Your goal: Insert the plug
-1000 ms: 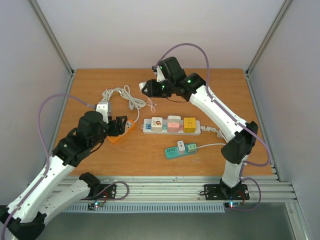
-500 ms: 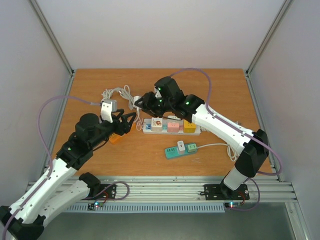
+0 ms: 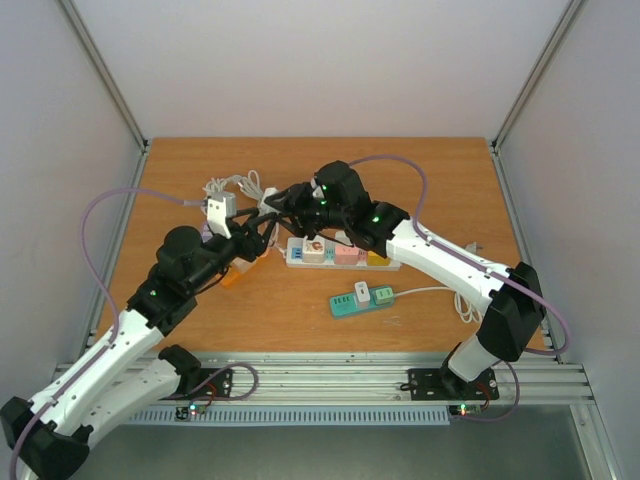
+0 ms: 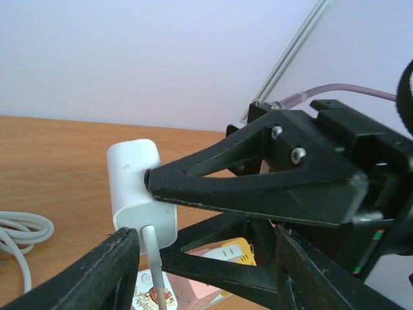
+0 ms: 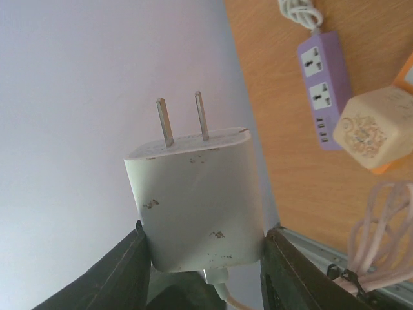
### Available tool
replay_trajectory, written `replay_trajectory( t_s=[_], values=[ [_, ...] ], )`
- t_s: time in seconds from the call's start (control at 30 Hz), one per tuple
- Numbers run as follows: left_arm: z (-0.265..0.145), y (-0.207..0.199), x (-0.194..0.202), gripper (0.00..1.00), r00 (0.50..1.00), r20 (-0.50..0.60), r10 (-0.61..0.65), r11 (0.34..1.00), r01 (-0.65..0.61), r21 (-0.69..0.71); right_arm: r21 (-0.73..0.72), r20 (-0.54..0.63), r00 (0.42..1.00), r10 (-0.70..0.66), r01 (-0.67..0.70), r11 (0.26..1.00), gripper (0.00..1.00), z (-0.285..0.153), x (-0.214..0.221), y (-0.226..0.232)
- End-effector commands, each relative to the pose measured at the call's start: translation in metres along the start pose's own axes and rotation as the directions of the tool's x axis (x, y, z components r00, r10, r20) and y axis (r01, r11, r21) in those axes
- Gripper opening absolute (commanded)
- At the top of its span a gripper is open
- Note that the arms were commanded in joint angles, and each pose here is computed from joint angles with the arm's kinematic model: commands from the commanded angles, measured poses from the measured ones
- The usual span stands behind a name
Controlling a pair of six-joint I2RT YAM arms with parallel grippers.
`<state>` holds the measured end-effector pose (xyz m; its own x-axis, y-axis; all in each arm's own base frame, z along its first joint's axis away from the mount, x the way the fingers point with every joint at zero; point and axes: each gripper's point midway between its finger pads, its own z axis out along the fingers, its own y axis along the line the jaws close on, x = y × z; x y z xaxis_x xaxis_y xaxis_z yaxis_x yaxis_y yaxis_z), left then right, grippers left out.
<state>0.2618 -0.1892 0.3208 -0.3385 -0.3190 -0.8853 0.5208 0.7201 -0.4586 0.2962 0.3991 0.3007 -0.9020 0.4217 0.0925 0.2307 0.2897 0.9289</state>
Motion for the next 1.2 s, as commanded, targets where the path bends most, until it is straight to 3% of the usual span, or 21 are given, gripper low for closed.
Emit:
replay_trajectory(
  t_s=[0.0, 0.27, 0.37, 0.43, 0.9, 1.03, 1.17],
  values=[
    [0.005, -0.006, -0.019, 0.57, 0.996, 0.087, -0.025, 1.000, 0.024, 0.020, -0.135, -0.048, 0.999, 0.025, -0.032, 0.990, 0.32, -0.011, 0.015, 0.036],
    [0.010, 0.001, -0.016, 0.60, 0.994, 0.111, -0.011, 1.000, 0.011, 0.002, -0.146, -0.064, 0.998, -0.014, 0.005, 0.989, 0.32, -0.016, 0.021, 0.045],
    [0.014, 0.000, -0.020, 0.45, 0.992, 0.124, 0.017, 1.000, -0.018, 0.001, -0.138, -0.068, 0.998, -0.010, 0.000, 0.990, 0.32, -0.018, 0.023, 0.044],
    [0.018, 0.001, -0.021, 0.44, 0.991, 0.126, 0.039, 0.999, -0.037, -0.016, -0.141, -0.067, 0.998, -0.018, 0.008, 0.990, 0.32, -0.020, 0.026, 0.046],
    [0.025, 0.010, -0.021, 0.51, 0.985, 0.161, 0.068, 0.996, -0.059, -0.061, -0.145, -0.070, 0.998, -0.010, -0.001, 0.989, 0.28, -0.025, 0.030, 0.045],
    [0.020, 0.016, -0.018, 0.44, 0.990, 0.128, 0.052, 0.994, -0.039, -0.102, -0.098, -0.029, 0.999, -0.037, 0.034, 0.995, 0.27, -0.026, 0.024, 0.034],
    [0.008, 0.039, 0.003, 0.43, 0.999, 0.019, 0.029, 0.974, -0.024, -0.226, 0.016, 0.032, 0.992, -0.119, 0.119, 0.993, 0.29, -0.027, 0.013, 0.009]
  ],
)
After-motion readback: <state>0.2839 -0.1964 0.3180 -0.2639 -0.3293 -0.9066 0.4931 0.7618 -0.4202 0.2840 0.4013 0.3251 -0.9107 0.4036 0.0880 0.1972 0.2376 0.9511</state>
